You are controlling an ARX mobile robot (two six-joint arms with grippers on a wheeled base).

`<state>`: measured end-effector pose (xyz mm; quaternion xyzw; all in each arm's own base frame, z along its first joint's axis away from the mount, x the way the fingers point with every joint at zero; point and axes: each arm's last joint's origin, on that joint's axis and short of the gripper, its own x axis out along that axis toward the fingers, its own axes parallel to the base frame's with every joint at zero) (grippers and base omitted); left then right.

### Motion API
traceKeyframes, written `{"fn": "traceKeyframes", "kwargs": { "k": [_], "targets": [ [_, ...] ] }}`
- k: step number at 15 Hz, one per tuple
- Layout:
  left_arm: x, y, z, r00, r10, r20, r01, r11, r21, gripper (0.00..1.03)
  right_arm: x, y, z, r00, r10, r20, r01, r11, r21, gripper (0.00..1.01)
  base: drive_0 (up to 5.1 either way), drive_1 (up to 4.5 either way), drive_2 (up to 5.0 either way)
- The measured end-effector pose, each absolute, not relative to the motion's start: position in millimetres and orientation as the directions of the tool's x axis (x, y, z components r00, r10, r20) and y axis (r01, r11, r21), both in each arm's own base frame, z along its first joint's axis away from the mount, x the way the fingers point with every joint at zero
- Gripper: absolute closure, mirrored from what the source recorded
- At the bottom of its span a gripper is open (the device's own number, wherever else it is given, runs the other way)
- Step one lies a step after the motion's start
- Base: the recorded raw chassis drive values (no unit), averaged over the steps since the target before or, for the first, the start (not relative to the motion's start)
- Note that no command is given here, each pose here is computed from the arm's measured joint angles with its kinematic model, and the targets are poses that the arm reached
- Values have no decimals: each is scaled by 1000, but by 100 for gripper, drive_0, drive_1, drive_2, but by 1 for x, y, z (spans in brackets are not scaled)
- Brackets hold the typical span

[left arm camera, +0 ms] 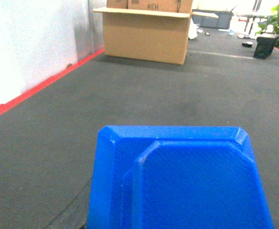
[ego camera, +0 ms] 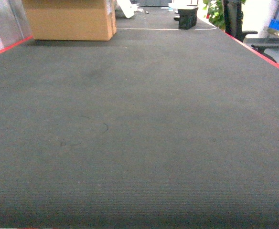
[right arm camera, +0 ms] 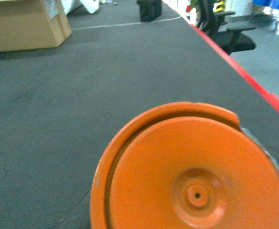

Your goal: Sort blue parts and orange caps into right shelf containers

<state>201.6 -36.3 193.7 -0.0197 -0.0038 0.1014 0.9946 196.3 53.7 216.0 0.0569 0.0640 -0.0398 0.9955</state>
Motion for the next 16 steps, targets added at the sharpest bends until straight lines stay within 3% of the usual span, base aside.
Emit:
{"fn": "traceKeyframes", "kwargs": {
  "k": [1, 2, 3, 4, 5, 9, 10, 16],
  "targets": [
    [185, -35, 202, 977, 210, 30, -209, 977, -52, 60, 178, 50, 224, 991, -95, -98, 106, 988, 112, 55, 0, 0, 0],
    [145, -30, 225, 965, 238, 113, -227, 969, -101, 60, 135, 46, 244, 991, -130, 30, 124, 983, 136, 55, 0, 0, 0],
    [138, -31, 228, 963, 237, 128, -225, 969, -99, 60, 133, 46, 244, 985, -170, 42, 164, 979, 122, 55, 0, 0, 0],
    [134, -23, 215, 998, 62, -4, -62, 998, -13, 60, 130, 36, 232, 999, -46, -4, 46, 998, 35, 55, 0, 0, 0],
    [128, -18, 206, 1000, 0, 2, 0, 1000, -15, 60, 125, 27, 217, 1000, -7, -4, 7, 1000, 22, 55, 0, 0, 0],
    [120, -4, 189, 1000, -10, -5, 10, 1000, -14, 60, 117, 14, 196, 1000, -6, -6, 6, 1000, 13, 55, 0, 0, 0],
    [118, 1, 186, 1000, 21, -5, -21, 1000, -14, 60, 116, 12, 193, 1000, -3, -3, 3, 1000, 12, 55, 0, 0, 0],
    [116, 0, 182, 1000, 2, -6, -2, 1000, -14, 60, 114, 4, 187, 1000, 14, -6, -14, 1000, 8, 55, 0, 0, 0]
  ]
}}
